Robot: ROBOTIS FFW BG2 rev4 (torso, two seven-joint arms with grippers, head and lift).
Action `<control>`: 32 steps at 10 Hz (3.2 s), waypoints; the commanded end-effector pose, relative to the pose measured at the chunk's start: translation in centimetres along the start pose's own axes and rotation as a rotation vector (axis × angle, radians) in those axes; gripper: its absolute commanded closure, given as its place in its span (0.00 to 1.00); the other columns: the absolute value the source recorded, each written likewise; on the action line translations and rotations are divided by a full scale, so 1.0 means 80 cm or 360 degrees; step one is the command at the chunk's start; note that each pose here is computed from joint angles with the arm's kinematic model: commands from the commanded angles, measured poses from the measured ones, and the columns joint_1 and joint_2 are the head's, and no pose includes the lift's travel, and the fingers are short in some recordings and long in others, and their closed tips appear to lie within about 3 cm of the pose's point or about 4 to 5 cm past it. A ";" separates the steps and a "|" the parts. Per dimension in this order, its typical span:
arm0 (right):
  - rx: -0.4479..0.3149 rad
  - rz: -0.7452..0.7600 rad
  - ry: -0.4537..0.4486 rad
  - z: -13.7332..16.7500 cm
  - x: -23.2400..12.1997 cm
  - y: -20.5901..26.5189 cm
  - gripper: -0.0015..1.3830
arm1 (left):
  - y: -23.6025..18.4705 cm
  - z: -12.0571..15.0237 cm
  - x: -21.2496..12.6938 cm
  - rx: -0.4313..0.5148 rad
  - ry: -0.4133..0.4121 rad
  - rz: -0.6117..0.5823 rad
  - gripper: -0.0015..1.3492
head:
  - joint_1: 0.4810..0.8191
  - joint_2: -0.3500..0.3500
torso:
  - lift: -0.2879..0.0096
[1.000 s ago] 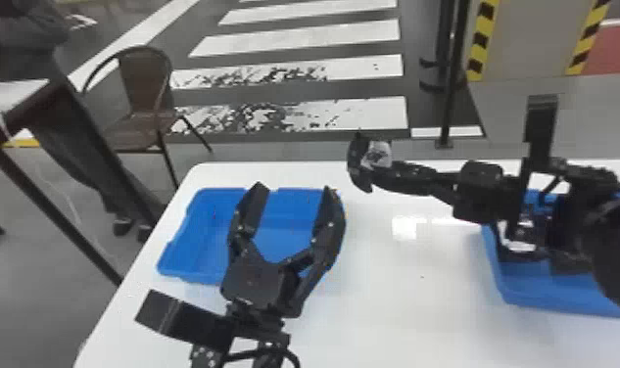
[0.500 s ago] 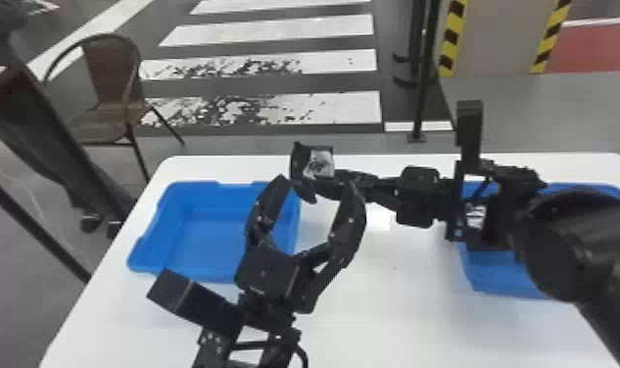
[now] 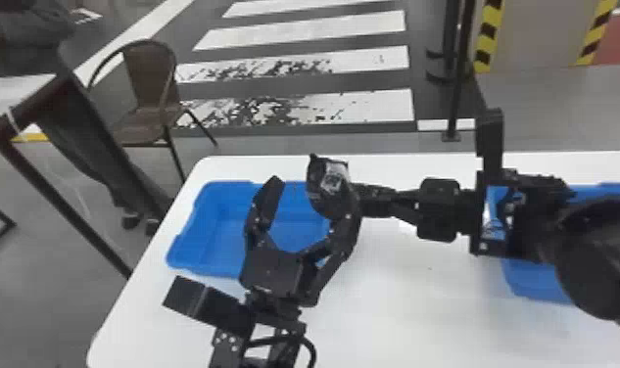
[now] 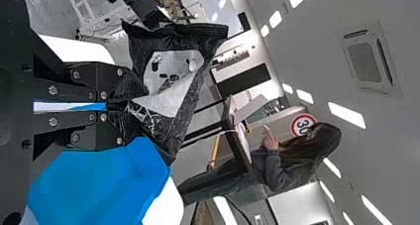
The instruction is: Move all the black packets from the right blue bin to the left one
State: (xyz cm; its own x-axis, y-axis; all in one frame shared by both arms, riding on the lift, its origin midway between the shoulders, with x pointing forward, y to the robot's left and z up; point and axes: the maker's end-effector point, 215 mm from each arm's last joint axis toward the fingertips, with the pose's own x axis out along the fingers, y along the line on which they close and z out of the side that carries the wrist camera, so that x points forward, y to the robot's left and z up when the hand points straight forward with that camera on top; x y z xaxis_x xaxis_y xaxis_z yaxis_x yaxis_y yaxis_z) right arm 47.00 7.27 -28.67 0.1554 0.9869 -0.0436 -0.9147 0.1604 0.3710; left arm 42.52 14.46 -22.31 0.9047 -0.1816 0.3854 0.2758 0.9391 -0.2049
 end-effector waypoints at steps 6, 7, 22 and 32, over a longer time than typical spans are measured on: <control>-0.0003 0.0010 0.0007 -0.001 0.004 0.004 0.79 | 0.008 -0.019 -0.002 -0.0024 0.0071 0.0026 0.08 | 0.63 0.90 | 0.50; -0.0003 0.0010 0.0007 -0.001 0.004 0.004 0.79 | 0.001 -0.026 -0.001 -0.0054 0.0098 0.0009 0.09 | 0.63 0.89 | 0.50; 0.0064 -0.0349 -0.0414 0.021 -0.144 -0.032 0.11 | 0.247 -0.118 -0.021 0.0943 0.0629 0.0477 0.90 | 0.63 0.88 | 0.50; 0.0026 -0.1223 -0.0191 -0.012 -0.338 -0.070 0.11 | 0.084 0.030 -0.031 0.0009 -0.0055 0.0284 0.10 | 0.63 0.65 | 0.50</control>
State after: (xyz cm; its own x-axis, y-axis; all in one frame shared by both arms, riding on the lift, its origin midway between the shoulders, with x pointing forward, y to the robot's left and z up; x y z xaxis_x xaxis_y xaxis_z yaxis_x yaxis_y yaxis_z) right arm 48.06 -18.43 -30.06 0.7624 0.6287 -0.1530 -0.5652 0.7622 0.3156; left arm 42.17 22.04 -23.28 0.9307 -0.0043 0.3657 0.0997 0.9650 -0.2426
